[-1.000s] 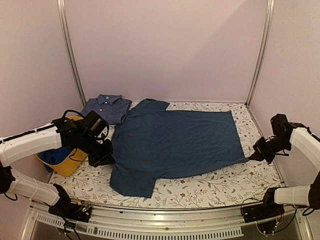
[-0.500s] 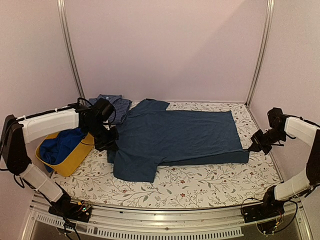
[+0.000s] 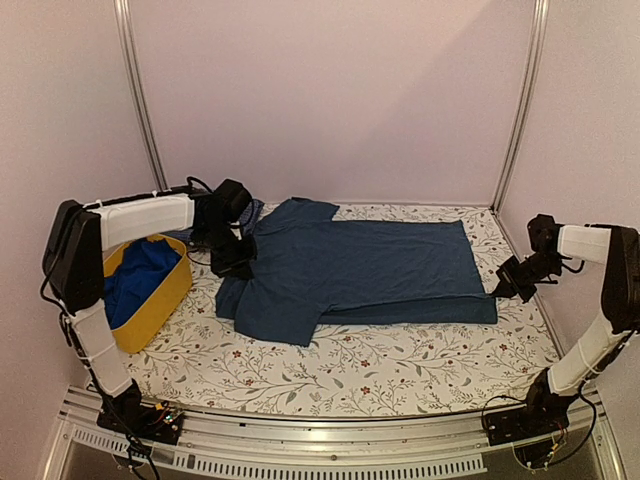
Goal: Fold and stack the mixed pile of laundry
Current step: Fold the flattened T-shirt at the center of the board.
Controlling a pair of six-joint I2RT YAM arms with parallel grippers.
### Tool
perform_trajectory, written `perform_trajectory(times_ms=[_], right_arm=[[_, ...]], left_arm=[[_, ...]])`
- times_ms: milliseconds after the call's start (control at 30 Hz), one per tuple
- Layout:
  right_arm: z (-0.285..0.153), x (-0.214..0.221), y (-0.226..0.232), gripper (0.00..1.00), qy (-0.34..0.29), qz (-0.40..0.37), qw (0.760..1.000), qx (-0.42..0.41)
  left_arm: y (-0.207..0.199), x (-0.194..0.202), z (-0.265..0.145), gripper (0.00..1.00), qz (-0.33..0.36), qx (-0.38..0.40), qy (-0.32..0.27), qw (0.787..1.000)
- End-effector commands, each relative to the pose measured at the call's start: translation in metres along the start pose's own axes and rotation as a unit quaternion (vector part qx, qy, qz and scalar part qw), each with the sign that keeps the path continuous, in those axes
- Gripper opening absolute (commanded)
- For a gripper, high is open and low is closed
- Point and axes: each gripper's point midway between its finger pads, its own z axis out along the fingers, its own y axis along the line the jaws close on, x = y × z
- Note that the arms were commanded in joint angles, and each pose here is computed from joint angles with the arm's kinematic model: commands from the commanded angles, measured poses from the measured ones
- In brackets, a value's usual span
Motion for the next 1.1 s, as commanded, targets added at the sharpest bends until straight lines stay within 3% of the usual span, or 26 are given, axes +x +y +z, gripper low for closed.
perform_trajectory(times_ms=[0, 900, 967, 1067], right_arm=[[0.004, -0.018, 0.010, 0.00, -0.015, -0.011, 1.000, -0.012], [0.031, -0.045, 0.019, 0.00, 0.004, -0.025, 1.000, -0.017], [0.032, -0.047, 0.023, 0.08, 0.009, -0.040, 0.999, -0.020], [0.020, -0.051, 0.027, 0.47, -0.003, -0.065, 0.998, -0.017]], left_arm=[[-0.004, -0.029, 0.001, 0.00, 0.020, -0.004, -0.020, 1.000], [-0.018, -0.062, 0.053, 0.01, 0.043, -0.010, 0.001, 0.999], [-0.017, -0.065, 0.055, 0.17, 0.044, -0.004, 0.005, 0.999], [-0.009, -0.070, 0.043, 0.37, 0.039, -0.001, -0.002, 0.999]])
